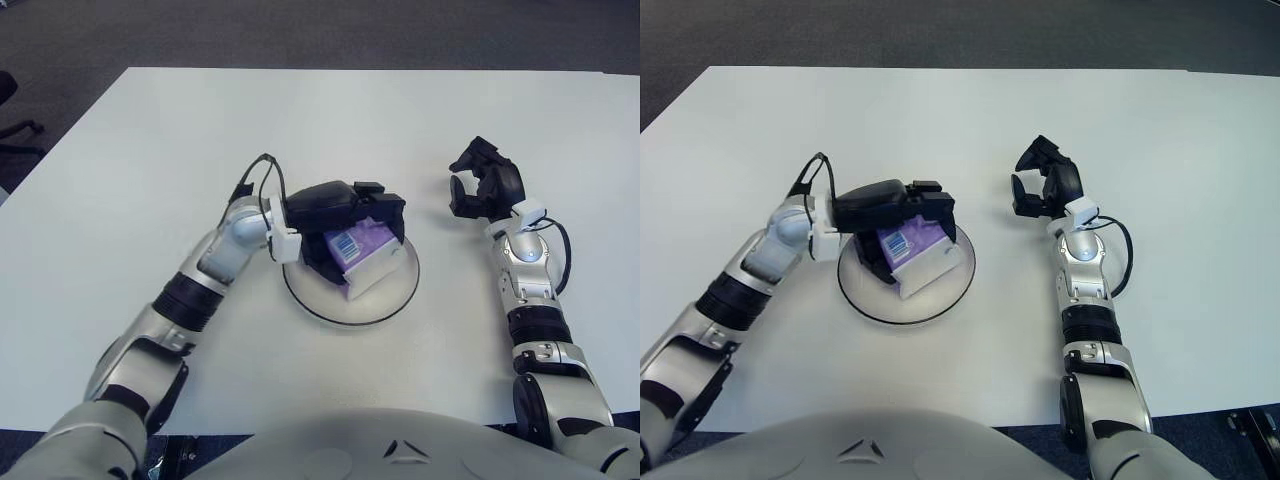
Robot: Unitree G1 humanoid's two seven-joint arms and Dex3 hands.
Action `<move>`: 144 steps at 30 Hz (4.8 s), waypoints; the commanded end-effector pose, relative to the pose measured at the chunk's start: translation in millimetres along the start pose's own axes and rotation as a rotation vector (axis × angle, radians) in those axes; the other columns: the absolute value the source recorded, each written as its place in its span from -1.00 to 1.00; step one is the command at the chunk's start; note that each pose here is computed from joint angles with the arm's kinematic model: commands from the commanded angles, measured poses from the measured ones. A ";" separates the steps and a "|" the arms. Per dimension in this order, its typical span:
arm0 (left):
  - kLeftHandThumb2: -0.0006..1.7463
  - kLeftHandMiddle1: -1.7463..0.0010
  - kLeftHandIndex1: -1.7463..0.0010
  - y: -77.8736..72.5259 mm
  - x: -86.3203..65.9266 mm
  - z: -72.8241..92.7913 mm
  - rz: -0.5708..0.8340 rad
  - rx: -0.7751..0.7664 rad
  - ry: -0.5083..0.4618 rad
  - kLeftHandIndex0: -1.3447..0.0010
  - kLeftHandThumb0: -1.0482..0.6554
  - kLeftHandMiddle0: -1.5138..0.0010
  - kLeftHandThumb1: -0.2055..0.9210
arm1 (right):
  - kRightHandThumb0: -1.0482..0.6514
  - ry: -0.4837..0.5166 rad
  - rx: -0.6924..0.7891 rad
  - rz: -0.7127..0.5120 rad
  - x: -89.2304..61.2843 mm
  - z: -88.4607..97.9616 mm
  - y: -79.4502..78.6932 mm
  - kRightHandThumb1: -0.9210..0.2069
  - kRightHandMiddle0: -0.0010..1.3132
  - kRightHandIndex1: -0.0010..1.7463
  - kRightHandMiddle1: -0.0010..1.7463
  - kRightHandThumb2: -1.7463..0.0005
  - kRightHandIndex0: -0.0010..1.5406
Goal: Put the tissue paper into the plate.
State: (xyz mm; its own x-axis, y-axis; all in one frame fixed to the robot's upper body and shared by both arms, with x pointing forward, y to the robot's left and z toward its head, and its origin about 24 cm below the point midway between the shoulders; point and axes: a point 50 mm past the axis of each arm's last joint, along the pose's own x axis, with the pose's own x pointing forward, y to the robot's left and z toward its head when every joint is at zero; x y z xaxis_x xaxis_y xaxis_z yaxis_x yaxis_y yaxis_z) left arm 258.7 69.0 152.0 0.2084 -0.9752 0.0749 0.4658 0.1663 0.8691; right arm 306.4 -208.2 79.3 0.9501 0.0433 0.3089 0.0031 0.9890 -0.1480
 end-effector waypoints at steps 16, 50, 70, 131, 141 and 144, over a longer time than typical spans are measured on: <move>-0.59 0.39 0.05 18.9 -16.7 10.6 -0.066 -0.084 -0.058 1.00 -0.74 0.79 0.97 | -0.32 0.277 0.031 -0.060 -62.2 -58.7 11.6 -0.01 -0.12 1.00 1.00 -0.44 0.72; -0.31 0.98 1.00 49.1 -37.6 9.7 -0.101 -0.066 -0.078 1.00 -1.00 0.97 1.00 | -0.34 0.343 0.018 -0.065 -60.0 -67.9 13.0 0.09 -0.04 1.00 1.00 -0.53 0.70; -0.21 0.87 0.11 68.3 -96.5 -20.6 0.386 -0.013 0.118 1.00 -0.99 0.60 1.00 | -0.32 0.303 0.072 -0.035 -60.9 -62.7 15.5 0.01 -0.10 1.00 1.00 -0.46 0.71; -0.02 -1.00 -1.00 -36.1 -132.3 -73.2 1.289 -0.748 0.588 -0.55 -0.32 -0.75 0.84 | -0.30 0.301 0.101 -0.035 -59.6 -62.5 14.0 -0.07 -0.16 1.00 1.00 -0.40 0.69; 0.01 -1.00 -1.00 -53.4 -132.8 -76.5 1.286 -0.794 0.626 -0.56 -0.30 -0.76 0.76 | -0.30 0.296 0.098 -0.031 -60.1 -61.9 13.2 -0.08 -0.16 1.00 1.00 -0.39 0.69; 0.02 -1.00 -1.00 -62.9 -134.0 -78.8 1.287 -0.823 0.648 -0.54 -0.30 -0.76 0.74 | -0.30 0.294 0.097 -0.032 -60.2 -61.7 13.2 -0.08 -0.17 1.00 1.00 -0.39 0.70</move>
State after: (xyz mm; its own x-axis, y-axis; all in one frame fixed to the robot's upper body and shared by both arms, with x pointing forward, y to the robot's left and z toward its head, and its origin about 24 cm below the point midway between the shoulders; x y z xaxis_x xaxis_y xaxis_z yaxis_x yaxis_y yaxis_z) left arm 286.3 203.7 92.6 0.9665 -0.0154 0.2560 0.0174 0.9998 -0.0055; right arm 309.1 -207.4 72.5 0.9627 0.0482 0.2661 -0.0091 0.9892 -0.1463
